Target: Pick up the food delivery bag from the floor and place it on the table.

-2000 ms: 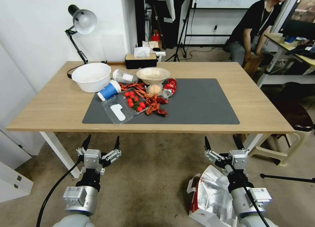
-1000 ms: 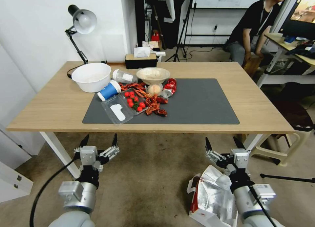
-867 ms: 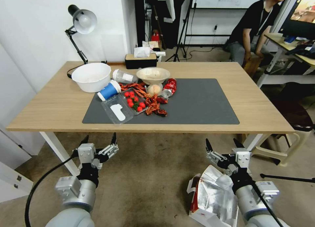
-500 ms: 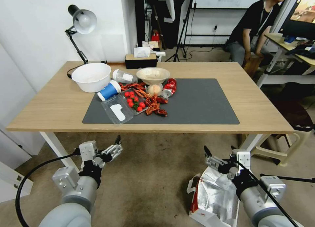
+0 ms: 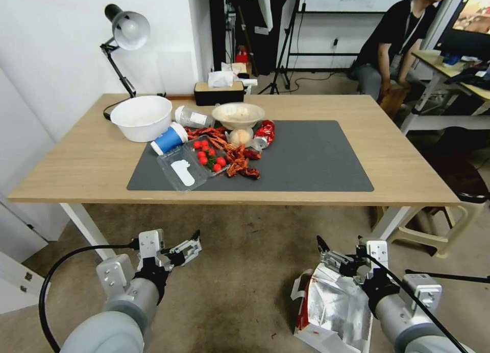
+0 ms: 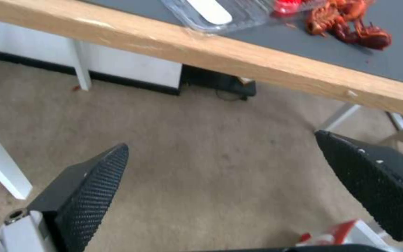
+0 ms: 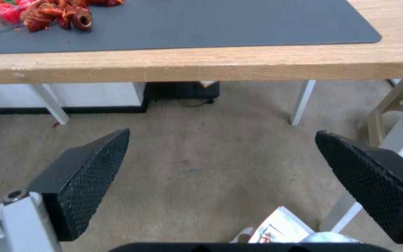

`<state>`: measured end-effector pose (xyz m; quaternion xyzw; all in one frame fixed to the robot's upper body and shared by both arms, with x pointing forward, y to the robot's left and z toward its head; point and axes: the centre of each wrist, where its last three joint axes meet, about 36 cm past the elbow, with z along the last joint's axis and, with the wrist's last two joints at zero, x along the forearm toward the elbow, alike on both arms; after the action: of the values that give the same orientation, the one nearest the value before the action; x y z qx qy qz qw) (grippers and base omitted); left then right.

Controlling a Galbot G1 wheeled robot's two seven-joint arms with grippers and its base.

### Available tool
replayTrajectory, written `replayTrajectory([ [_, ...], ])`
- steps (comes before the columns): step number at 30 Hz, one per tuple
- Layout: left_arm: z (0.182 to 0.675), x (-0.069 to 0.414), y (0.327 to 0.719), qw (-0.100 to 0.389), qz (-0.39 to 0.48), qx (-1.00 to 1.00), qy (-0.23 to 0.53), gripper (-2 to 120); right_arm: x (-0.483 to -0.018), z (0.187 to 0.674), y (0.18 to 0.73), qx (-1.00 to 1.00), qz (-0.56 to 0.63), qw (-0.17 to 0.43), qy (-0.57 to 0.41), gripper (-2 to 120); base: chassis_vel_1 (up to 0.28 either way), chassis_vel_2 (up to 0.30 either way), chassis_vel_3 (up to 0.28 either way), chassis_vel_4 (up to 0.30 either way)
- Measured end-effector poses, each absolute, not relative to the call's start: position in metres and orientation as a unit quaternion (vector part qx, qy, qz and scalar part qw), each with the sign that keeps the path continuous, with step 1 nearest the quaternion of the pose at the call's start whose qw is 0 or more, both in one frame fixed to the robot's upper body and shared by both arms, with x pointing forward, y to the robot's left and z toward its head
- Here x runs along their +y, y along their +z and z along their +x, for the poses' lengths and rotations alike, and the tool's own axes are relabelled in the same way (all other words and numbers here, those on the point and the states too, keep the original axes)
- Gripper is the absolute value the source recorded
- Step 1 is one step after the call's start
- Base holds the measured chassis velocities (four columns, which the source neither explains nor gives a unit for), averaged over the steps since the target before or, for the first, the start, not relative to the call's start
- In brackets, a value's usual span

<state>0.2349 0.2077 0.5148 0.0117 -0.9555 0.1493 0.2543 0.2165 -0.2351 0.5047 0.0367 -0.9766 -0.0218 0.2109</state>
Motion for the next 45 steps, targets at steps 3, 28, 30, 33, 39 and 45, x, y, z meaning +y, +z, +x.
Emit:
replayTrajectory([
  [3,0.2344,0.208,0.5142,0.25,0.014,-0.957,0.148,100,-0.2351,0.2164,0.5045,-0.977,0.037,0.211,-0.022,100,0.0,0.0,0.0,0.0],
  [28,0.2365,0.2094,0.5147,0.196,0.014,-0.971,0.135,100,-0.2364,0.2181,0.505,-0.982,0.042,0.181,-0.021,100,0.0,0.0,0.0,0.0],
  [30,0.2371,0.2094,0.5151,0.182,0.012,-0.974,0.132,100,-0.2375,0.2188,0.5056,-0.984,0.048,0.172,-0.027,100,0.0,0.0,0.0,0.0],
  [33,0.2374,0.2092,0.5153,0.174,0.012,-0.976,0.13,100,-0.2379,0.2191,0.5058,-0.984,0.051,0.168,-0.03,100,0.0,0.0,0.0,0.0],
  [39,0.2374,0.2084,0.5154,0.166,0.01,-0.978,0.127,100,-0.2378,0.2191,0.5058,-0.984,0.053,0.165,-0.034,100,0.0,0.0,0.0,0.0],
  [45,0.2378,0.2082,0.5156,0.164,0.009,-0.978,0.126,100,-0.2386,0.2193,0.506,-0.984,0.053,0.165,-0.031,100,0.0,0.0,0.0,0.0],
])
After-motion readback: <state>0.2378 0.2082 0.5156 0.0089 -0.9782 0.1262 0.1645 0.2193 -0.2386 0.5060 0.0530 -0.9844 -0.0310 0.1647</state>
